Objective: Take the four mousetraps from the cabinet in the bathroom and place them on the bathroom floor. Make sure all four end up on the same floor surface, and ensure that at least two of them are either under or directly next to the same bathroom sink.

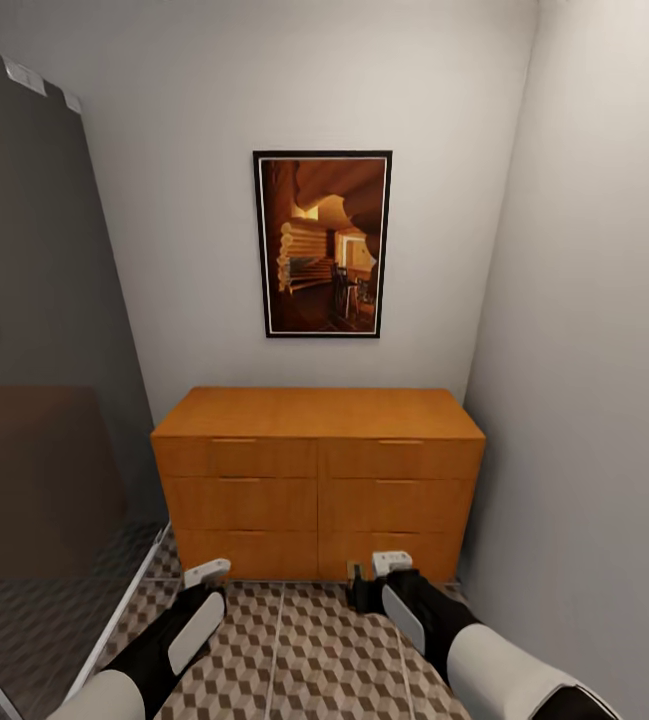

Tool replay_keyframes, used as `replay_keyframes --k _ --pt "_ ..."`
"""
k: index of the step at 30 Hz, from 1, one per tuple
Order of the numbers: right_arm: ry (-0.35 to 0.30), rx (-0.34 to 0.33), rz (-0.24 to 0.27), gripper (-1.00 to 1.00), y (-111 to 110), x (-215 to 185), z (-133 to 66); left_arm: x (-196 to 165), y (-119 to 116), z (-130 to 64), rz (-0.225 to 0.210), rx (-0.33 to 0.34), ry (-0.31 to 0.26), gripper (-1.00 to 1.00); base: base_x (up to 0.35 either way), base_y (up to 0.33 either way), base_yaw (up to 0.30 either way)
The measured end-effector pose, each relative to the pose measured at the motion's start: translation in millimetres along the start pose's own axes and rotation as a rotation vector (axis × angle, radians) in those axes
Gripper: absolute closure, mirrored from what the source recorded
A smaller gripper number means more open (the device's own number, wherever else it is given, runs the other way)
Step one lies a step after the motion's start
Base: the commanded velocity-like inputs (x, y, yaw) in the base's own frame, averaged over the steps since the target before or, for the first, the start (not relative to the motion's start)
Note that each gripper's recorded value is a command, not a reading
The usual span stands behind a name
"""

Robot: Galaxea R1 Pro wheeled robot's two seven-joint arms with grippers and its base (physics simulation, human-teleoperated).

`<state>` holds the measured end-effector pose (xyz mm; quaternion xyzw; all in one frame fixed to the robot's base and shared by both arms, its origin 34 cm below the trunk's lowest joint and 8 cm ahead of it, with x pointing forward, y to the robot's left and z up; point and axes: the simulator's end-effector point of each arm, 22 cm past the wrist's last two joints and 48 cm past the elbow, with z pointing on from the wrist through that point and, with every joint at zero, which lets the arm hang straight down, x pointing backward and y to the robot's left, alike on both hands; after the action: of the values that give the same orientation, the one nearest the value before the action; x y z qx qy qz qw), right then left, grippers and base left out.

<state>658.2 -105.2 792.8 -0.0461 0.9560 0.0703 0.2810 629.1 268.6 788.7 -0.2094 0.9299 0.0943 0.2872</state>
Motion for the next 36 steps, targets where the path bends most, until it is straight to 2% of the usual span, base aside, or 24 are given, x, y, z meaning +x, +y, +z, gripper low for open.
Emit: replay_keyframes --k 13,36 --pt "0.003 0.007 -0.001 1.0 -2 7 -8.0 -9 -1 -5.5 -0.03 0.041 -0.045 1.0 0.0 0.0 0.107" --pt "0.028 0.005 0.0 1.0 0 16 -11.3 -4 2 -8.9 -0.028 0.037 -0.027 1.0 0.0 0.0 0.207"
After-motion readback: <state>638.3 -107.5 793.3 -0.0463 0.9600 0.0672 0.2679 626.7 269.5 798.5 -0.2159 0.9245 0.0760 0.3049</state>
